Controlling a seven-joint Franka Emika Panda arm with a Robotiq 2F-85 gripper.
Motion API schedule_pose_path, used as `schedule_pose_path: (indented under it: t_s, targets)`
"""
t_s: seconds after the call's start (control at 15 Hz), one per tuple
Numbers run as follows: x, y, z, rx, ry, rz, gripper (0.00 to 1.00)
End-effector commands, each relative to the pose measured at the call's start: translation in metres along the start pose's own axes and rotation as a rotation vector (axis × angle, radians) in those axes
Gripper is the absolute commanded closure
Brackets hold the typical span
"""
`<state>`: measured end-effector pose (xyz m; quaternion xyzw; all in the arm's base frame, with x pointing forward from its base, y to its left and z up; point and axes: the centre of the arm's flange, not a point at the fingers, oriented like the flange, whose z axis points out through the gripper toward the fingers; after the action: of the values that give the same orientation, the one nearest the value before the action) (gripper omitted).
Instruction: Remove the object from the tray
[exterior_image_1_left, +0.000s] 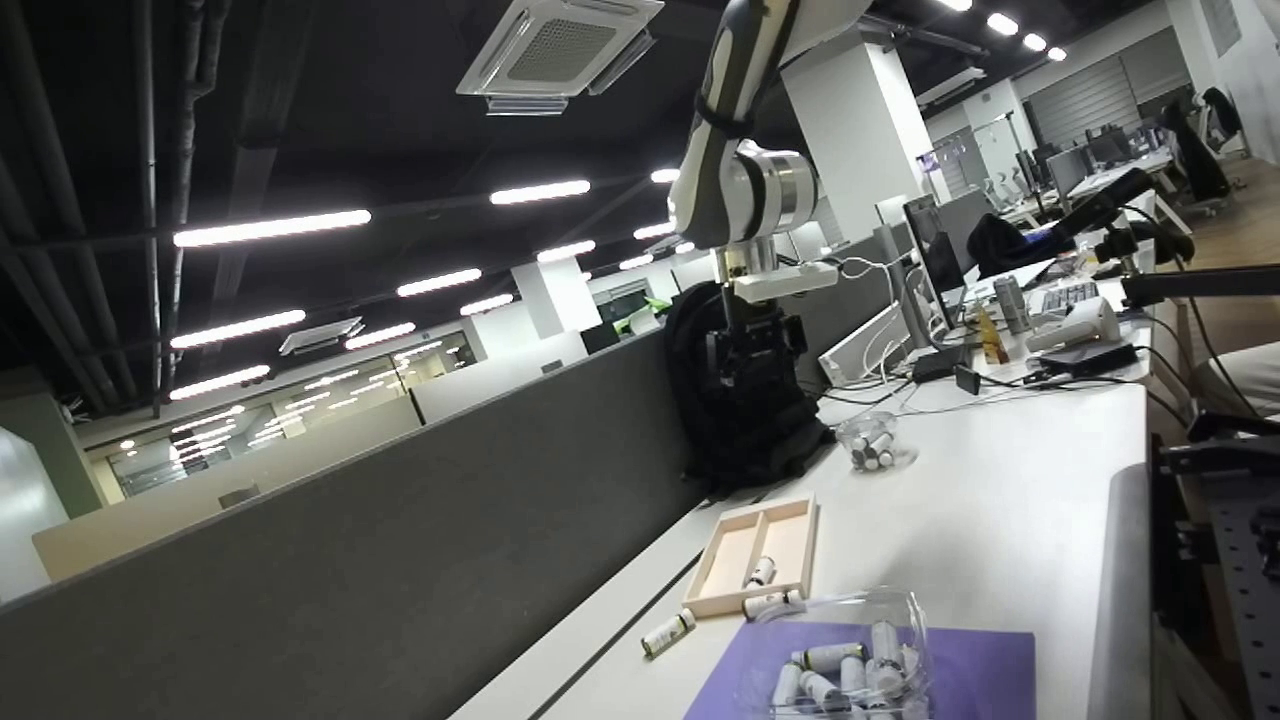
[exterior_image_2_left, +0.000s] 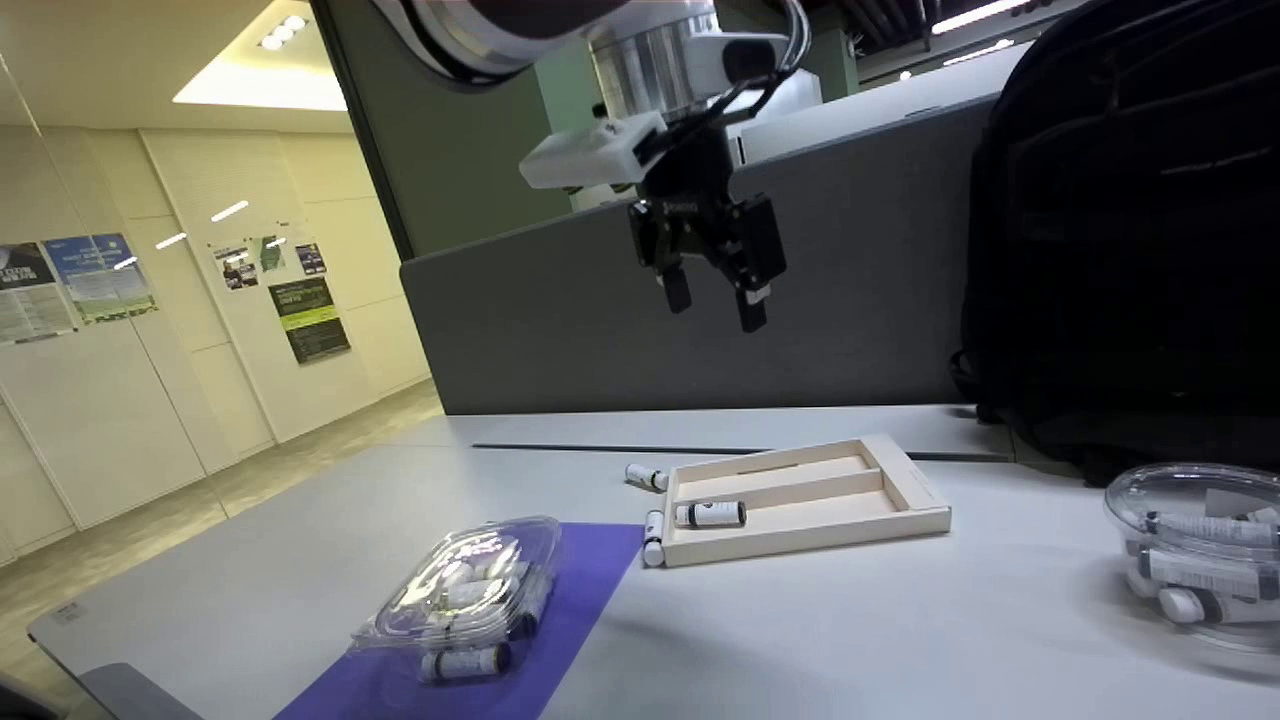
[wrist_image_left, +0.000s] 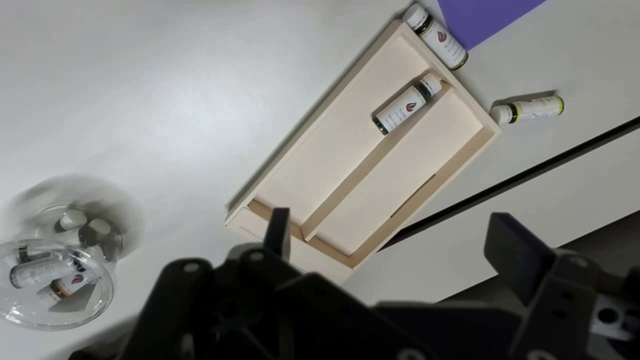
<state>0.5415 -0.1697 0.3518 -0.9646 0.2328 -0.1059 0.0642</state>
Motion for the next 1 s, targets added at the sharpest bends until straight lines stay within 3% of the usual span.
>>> schedule_pose_path:
  t_s: [0.0, 0.13, 0.2, 0.6, 0.93]
  targets:
    - [0.019, -0.013, 0.028, 0.001, -0.039, 0.049, 0.0]
    - [0.025, -0.014, 0.04, 0.016, -0.034, 0.073, 0.0]
    - [0.005, -0.01, 0.034, 0.001, -0.04, 0.019, 0.0]
    - [0.015, -0.01, 0.044, 0.006, -0.04, 0.037, 0.0]
    - [0.031, -0.024, 0.099, -0.037, -0.031, -0.004, 0.0]
